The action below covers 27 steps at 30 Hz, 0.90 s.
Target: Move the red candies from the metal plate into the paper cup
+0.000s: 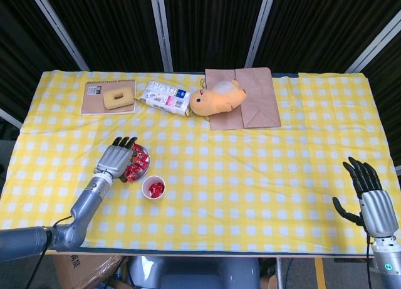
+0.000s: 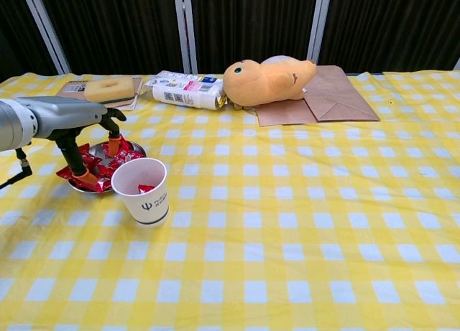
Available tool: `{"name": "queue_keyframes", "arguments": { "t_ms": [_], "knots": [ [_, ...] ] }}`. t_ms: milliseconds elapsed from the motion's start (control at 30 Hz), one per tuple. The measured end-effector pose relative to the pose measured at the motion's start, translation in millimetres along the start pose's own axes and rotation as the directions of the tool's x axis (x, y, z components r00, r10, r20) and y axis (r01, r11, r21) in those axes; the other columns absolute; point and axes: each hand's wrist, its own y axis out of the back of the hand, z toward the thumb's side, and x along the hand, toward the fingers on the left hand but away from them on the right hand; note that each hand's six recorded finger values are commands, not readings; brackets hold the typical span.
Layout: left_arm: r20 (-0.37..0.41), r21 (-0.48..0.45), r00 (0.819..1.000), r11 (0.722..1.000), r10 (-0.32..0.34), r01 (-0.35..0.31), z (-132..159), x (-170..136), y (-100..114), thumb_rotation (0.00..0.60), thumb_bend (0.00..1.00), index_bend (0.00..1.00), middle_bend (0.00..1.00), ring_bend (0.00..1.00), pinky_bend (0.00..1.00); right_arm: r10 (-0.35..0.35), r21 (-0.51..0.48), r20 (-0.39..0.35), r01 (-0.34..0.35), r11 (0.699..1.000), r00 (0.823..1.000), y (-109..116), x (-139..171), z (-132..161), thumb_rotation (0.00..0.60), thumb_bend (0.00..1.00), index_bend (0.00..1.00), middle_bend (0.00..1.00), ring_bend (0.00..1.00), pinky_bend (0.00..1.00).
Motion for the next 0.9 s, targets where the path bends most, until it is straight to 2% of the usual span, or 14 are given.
{"name": "queue_keyframes", "arguments": {
  "t_ms": [133, 300, 600, 900],
  "knots": [
    [-0.009, 0.011, 1.000, 1.000, 0.004, -0.004, -3, 1, -1, 0.600, 0.19, 0.47, 0.00, 0.00, 0.00, -0.002, 0.000, 0.001, 0.002, 1.000, 1.000, 0, 0, 0, 0.600, 0.42, 0.00, 0.00, 0.00, 0.00],
    [-0.026, 0.014, 0.999, 1.000, 0.019, -0.019, -5, 5, -1, 0.600, 0.27, 0.50, 0.00, 0.00, 0.00, -0.003, 0.000, 0.001, 0.003, 1.000, 1.000, 0, 0, 0, 0.600, 0.42, 0.00, 0.00, 0.00, 0.00],
    [-0.030, 0.011, 0.999, 0.999, 0.031, -0.031, -1, 14, -4, 0.600, 0.29, 0.53, 0.00, 0.00, 0.00, -0.002, -0.001, 0.004, 0.002, 1.000, 1.000, 0, 0, -1, 0.600, 0.42, 0.00, 0.00, 0.00, 0.00],
    [-0.021, 0.019, 1.000, 1.000, 0.007, -0.006, 4, 18, -11, 0.600, 0.30, 0.53, 0.00, 0.00, 0.00, -0.006, -0.004, 0.005, 0.006, 1.000, 1.000, 1, 0, -2, 0.600, 0.42, 0.00, 0.00, 0.00, 0.00]
  ]
}}
